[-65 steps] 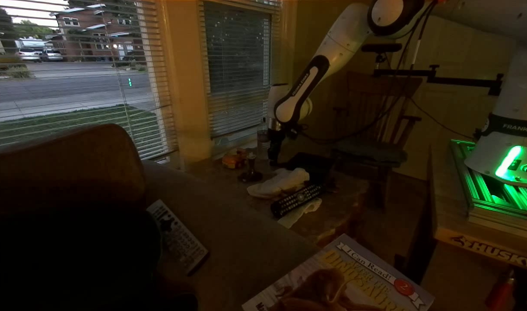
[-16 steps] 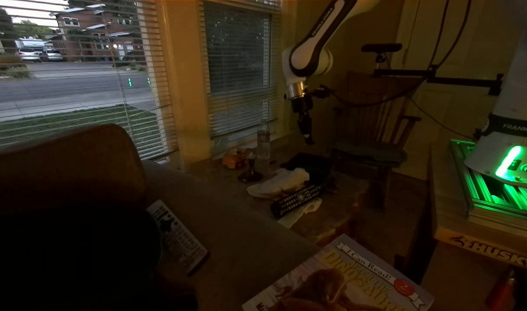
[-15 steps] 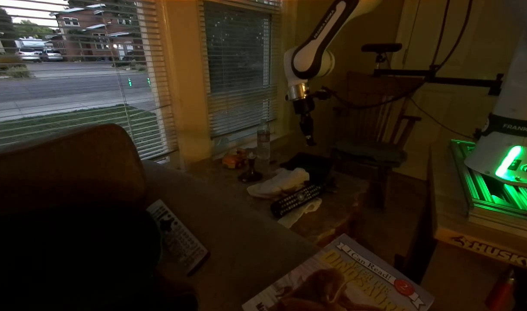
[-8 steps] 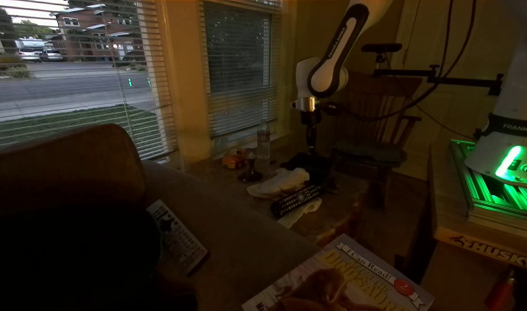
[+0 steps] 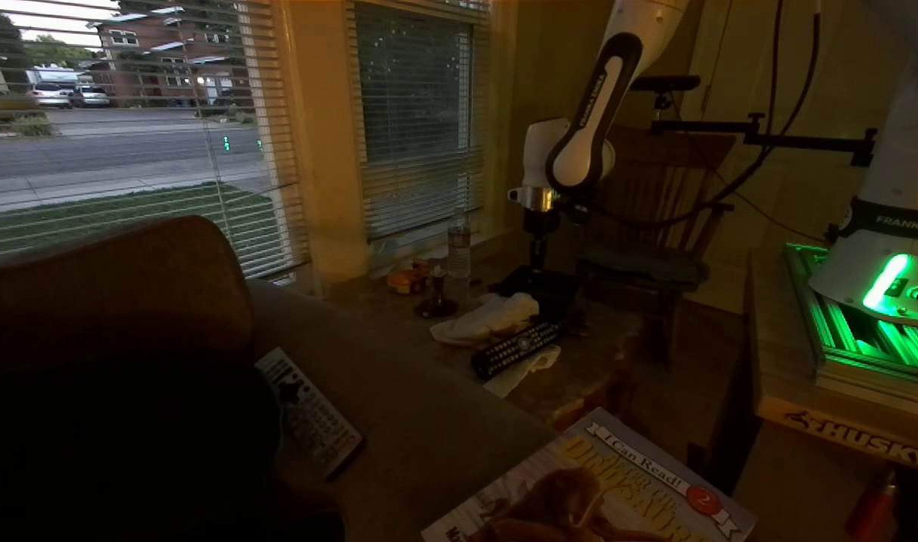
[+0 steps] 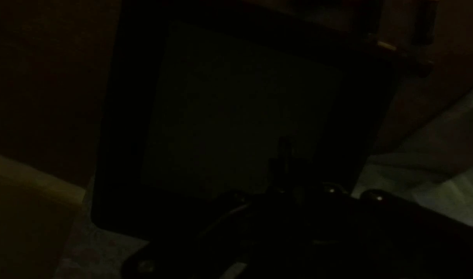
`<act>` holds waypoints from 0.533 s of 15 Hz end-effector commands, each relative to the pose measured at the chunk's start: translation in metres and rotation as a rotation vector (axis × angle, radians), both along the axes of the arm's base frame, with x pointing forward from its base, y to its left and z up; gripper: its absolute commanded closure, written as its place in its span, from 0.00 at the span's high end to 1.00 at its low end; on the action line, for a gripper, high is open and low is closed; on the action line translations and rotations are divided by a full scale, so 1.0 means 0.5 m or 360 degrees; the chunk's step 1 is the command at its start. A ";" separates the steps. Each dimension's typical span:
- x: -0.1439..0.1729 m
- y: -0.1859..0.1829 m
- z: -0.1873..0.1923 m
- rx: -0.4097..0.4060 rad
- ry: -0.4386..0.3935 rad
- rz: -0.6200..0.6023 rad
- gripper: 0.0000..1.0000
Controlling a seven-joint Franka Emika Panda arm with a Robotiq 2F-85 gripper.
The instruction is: Put the black object in the black box.
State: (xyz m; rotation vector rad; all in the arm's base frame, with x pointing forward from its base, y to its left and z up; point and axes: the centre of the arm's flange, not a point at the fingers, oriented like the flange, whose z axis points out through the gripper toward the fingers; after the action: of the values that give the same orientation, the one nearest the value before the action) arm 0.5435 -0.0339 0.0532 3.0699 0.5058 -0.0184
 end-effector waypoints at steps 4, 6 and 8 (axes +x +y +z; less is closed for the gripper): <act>0.019 0.015 -0.059 -0.0004 -0.0078 0.0050 0.03; 0.028 0.014 -0.071 -0.0003 -0.0104 0.0046 0.12; 0.040 0.013 -0.080 0.0004 -0.0140 0.0046 0.03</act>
State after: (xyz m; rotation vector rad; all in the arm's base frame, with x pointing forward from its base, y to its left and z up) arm 0.5516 -0.0292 0.0263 3.0669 0.5183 0.0627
